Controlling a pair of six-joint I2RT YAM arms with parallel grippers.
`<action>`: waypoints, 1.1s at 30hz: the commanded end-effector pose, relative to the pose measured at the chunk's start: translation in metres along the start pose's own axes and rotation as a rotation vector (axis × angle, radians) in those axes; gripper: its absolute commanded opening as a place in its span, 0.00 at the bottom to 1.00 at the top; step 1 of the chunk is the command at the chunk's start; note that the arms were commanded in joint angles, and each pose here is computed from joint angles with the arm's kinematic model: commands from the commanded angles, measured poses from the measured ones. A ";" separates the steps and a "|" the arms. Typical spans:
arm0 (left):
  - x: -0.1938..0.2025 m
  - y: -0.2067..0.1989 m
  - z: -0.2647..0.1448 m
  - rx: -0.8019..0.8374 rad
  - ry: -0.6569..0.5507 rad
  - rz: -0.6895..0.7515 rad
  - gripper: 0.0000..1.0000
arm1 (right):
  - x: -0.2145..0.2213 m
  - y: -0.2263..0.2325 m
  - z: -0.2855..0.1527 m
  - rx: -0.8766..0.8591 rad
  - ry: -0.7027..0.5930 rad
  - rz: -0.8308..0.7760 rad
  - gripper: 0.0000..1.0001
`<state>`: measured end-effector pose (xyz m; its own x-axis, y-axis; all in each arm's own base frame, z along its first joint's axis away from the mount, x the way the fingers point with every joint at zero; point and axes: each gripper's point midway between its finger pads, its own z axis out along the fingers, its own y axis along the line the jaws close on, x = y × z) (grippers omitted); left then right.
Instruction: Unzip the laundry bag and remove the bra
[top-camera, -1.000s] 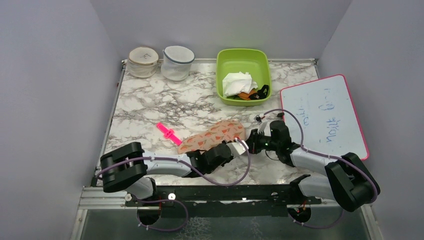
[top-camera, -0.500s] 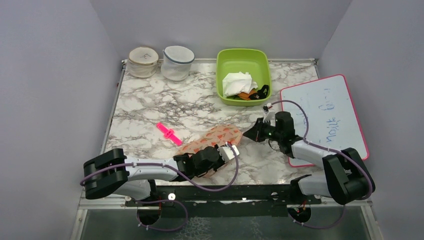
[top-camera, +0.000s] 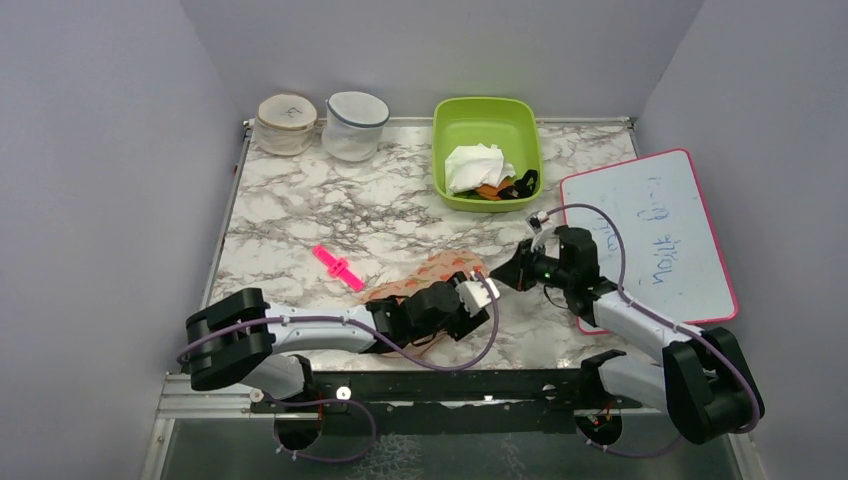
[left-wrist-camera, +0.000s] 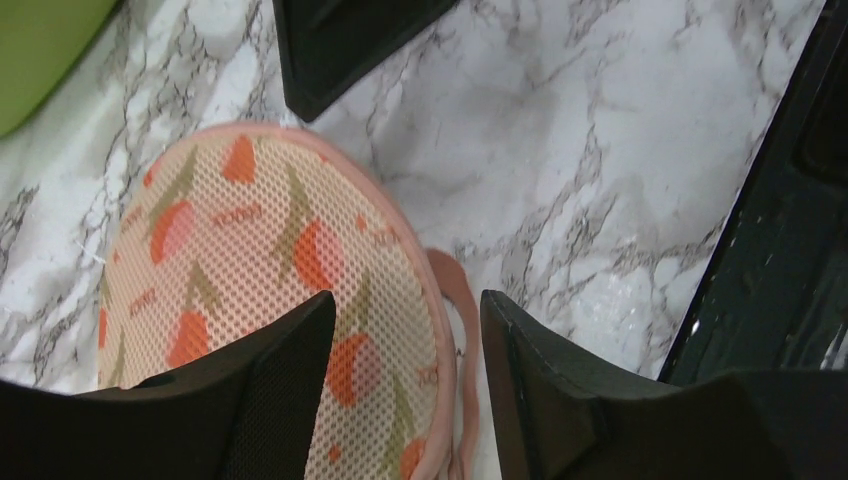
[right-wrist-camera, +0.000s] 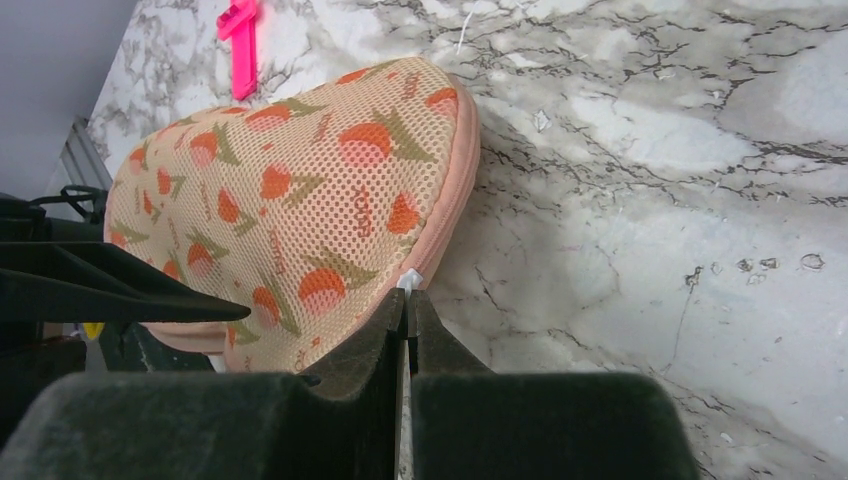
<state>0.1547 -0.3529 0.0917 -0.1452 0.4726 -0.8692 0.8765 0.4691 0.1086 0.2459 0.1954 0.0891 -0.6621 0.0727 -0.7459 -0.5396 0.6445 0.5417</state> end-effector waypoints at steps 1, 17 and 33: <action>-0.021 0.002 0.012 -0.034 -0.024 -0.035 0.50 | 0.007 0.008 -0.004 -0.046 0.021 0.002 0.01; -0.033 0.022 0.040 -0.169 0.017 0.030 0.04 | 0.016 0.013 -0.008 -0.074 0.029 0.026 0.01; -0.064 -0.019 -0.007 0.111 -0.080 0.246 0.00 | -0.008 -0.004 0.013 -0.024 -0.012 0.047 0.01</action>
<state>0.1744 -0.3780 0.1306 -0.0369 0.5135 -0.8573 0.8660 0.4445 0.2290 0.2340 0.1998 0.0717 -0.7515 0.1071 -0.6510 -0.4650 0.6140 0.6378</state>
